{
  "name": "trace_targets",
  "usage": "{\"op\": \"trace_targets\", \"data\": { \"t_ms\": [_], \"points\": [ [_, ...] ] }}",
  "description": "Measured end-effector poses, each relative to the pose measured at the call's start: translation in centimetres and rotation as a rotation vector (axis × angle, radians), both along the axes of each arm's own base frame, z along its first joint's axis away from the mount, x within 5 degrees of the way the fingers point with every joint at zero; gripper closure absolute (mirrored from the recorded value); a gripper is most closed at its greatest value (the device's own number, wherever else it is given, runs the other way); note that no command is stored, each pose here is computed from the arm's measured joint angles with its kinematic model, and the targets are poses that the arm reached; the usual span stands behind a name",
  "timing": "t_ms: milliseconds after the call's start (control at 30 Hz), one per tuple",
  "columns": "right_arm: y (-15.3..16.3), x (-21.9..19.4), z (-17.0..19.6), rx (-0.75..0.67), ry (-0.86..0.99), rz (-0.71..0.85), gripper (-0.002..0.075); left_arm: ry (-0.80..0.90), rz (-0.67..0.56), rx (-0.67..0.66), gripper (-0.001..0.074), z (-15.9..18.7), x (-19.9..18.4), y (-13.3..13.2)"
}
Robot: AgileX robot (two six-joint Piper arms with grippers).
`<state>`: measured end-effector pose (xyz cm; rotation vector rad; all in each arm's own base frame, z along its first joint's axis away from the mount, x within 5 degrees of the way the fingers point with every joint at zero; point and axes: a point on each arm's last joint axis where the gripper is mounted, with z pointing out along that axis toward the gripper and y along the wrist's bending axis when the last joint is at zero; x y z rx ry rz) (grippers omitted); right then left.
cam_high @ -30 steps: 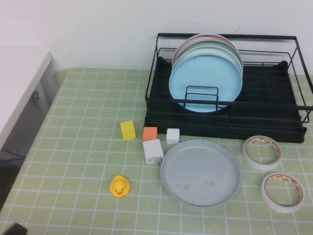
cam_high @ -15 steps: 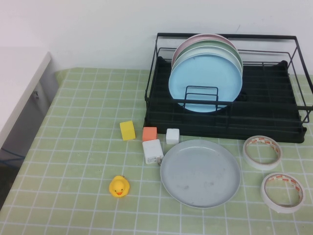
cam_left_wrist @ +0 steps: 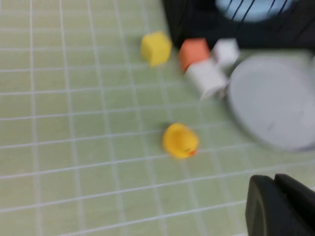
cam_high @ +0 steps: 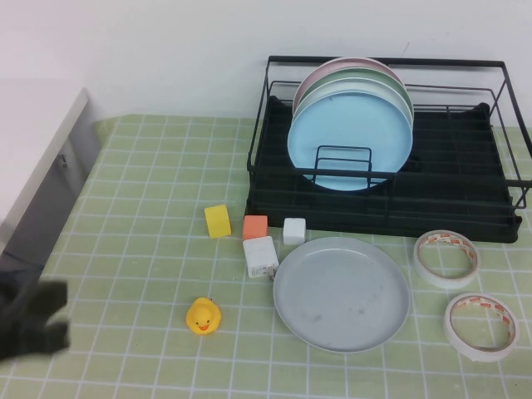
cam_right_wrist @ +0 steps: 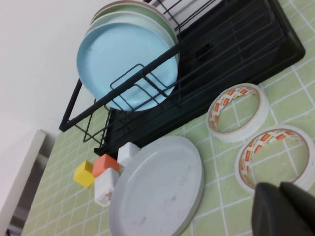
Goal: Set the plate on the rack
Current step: Pick up the plate from the table
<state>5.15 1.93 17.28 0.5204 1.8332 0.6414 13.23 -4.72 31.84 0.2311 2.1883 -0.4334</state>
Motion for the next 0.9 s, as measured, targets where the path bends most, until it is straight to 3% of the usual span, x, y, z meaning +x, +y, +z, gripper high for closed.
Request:
{"op": "trace_targets", "data": {
  "t_ms": [267, 500, 600, 800, 900],
  "points": [
    [0.3, 0.0, 0.1, -0.015, -0.009, 0.037, 0.0715, 0.190, -0.114, 0.162, 0.0736, -0.8, 9.0, -2.5],
    [0.3, -0.1, 0.1, -0.016, -0.009, 0.044, 0.0715, 0.316, -0.272, 0.212, 0.0713, -3.7, 13.2, -8.9],
    [0.4, -0.1, 0.0, -0.017, -0.007, 0.048, 0.0715, 0.369, -0.312, 0.222, 0.0622, -5.3, 14.7, -11.6],
    [0.4, -0.1, 0.0, -0.016, -0.007, 0.050, 0.0713, 0.513, -0.263, 0.149, 0.0293, -9.1, 18.1, -15.3],
    [0.4, -0.1, 0.0, -0.020, -0.009, 0.053, 0.0714, 0.573, -0.235, 0.102, 0.0238, -11.2, 19.6, -16.5]
  ]
}}
